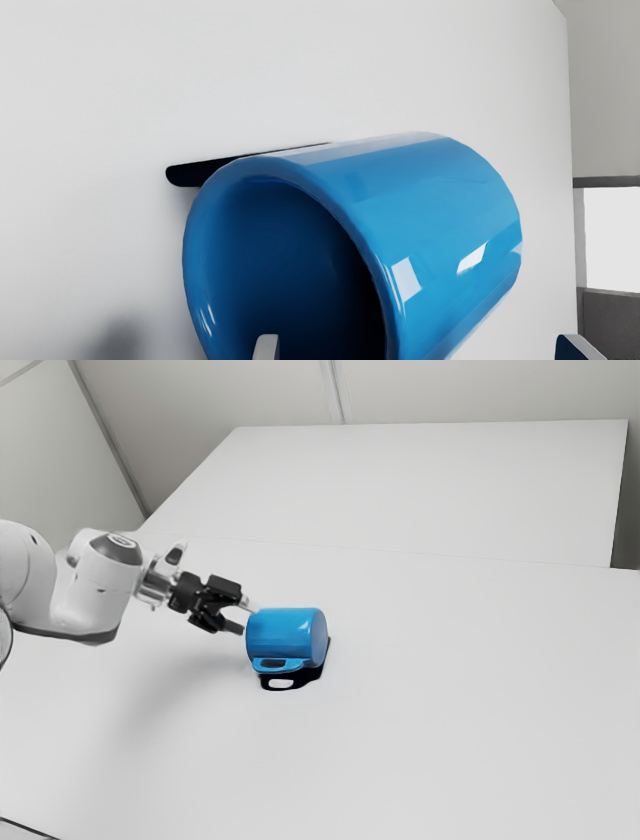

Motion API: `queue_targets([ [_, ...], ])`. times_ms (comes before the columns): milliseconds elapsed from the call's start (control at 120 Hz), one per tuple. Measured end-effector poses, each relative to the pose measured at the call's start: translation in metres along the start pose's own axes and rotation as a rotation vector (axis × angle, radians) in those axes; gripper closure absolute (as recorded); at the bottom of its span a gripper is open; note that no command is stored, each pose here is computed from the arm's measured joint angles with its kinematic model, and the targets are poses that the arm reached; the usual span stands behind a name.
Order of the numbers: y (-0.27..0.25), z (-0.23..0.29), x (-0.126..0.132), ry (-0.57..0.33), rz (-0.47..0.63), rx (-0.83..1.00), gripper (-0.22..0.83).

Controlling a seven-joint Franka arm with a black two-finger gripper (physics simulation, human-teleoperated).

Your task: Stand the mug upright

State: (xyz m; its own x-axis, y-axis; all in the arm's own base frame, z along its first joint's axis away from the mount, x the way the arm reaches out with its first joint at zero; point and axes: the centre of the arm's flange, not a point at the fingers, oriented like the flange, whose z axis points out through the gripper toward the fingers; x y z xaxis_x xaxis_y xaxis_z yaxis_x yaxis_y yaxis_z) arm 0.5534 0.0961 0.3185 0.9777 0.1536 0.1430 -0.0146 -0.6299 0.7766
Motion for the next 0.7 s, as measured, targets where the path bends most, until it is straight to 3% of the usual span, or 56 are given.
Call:
queue_targets([
  [192,-0.01,0.02,-0.002,0.009,-0.014,-0.113,0.01],
  [308,-0.011,0.027,-0.002,0.014,-0.017,-0.184,0.07],
  [583,-0.008,0.038,-0.005,0.0,0.01,-0.266,0.53],
  [700,-0.003,0.041,-0.004,-0.006,0.031,-0.277,0.65],
])
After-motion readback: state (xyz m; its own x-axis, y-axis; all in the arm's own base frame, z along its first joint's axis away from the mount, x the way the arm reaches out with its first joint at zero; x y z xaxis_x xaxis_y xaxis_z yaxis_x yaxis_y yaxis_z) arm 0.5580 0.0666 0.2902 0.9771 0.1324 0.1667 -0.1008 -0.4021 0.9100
